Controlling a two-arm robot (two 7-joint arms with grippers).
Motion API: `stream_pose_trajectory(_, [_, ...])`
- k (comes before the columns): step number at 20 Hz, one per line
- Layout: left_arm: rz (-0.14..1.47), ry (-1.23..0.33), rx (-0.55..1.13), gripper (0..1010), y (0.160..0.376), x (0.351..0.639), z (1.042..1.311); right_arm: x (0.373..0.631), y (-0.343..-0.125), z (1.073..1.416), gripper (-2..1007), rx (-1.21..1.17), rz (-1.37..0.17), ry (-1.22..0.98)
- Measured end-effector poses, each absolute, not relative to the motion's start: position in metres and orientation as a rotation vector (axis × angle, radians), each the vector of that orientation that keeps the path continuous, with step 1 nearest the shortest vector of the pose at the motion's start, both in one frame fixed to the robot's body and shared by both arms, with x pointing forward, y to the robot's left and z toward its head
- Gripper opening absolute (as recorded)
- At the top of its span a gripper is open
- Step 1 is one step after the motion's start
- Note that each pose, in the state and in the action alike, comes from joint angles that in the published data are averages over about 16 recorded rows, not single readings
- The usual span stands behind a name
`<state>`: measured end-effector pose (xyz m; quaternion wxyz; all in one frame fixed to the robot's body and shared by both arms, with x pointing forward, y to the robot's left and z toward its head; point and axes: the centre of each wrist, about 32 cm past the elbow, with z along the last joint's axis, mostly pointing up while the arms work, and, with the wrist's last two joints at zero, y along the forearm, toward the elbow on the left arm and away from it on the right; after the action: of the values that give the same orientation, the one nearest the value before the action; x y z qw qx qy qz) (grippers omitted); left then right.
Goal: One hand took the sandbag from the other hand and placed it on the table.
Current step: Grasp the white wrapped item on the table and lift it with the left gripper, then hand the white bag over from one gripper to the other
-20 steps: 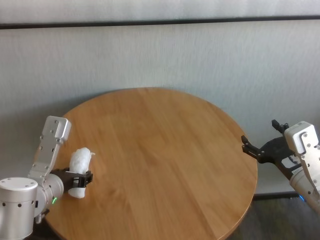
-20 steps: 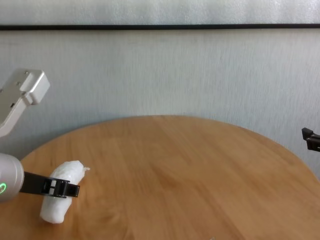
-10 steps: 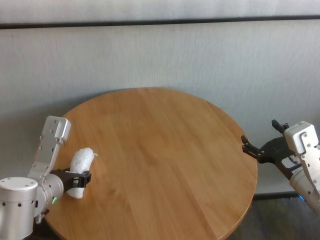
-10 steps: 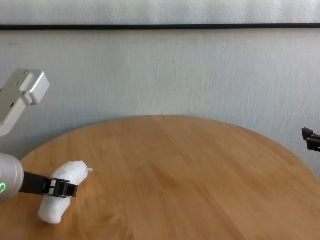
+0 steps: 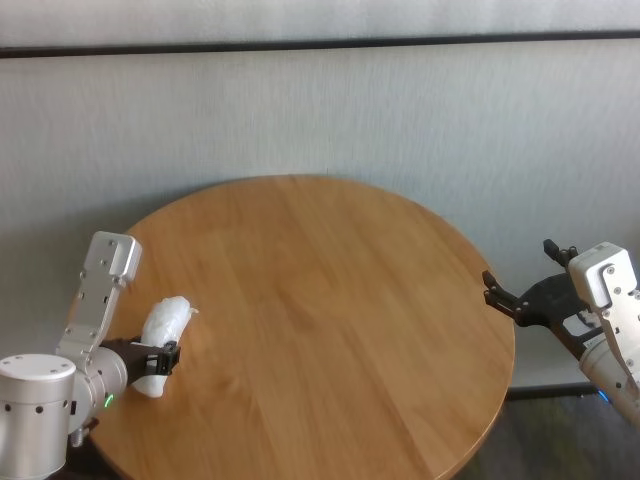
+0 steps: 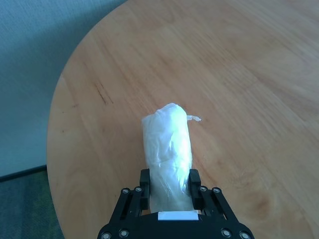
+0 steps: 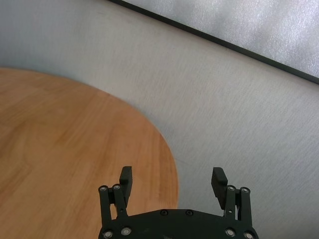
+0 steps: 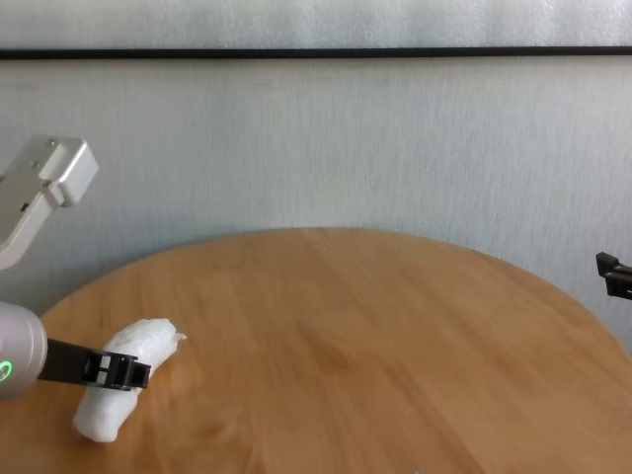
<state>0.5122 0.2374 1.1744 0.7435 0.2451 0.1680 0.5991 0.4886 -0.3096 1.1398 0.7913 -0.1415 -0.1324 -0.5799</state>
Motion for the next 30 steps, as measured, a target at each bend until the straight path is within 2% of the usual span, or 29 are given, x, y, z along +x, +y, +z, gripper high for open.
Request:
stream_pose_trajectory(20, [1.299, 0.363, 0.528, 444, 0.2368, 0.5117, 1.1746, 0.4886, -0.3096, 1.1398, 1001, -0.305, -1.248, -0.285])
stream_pose_trajectory(30, [1.226, 0.284, 0.433, 444, 0.2321, 0.5172, 1.1840, 0.4886, -0.3096, 1.1398, 1001, -0.305, -1.248, -0.285])
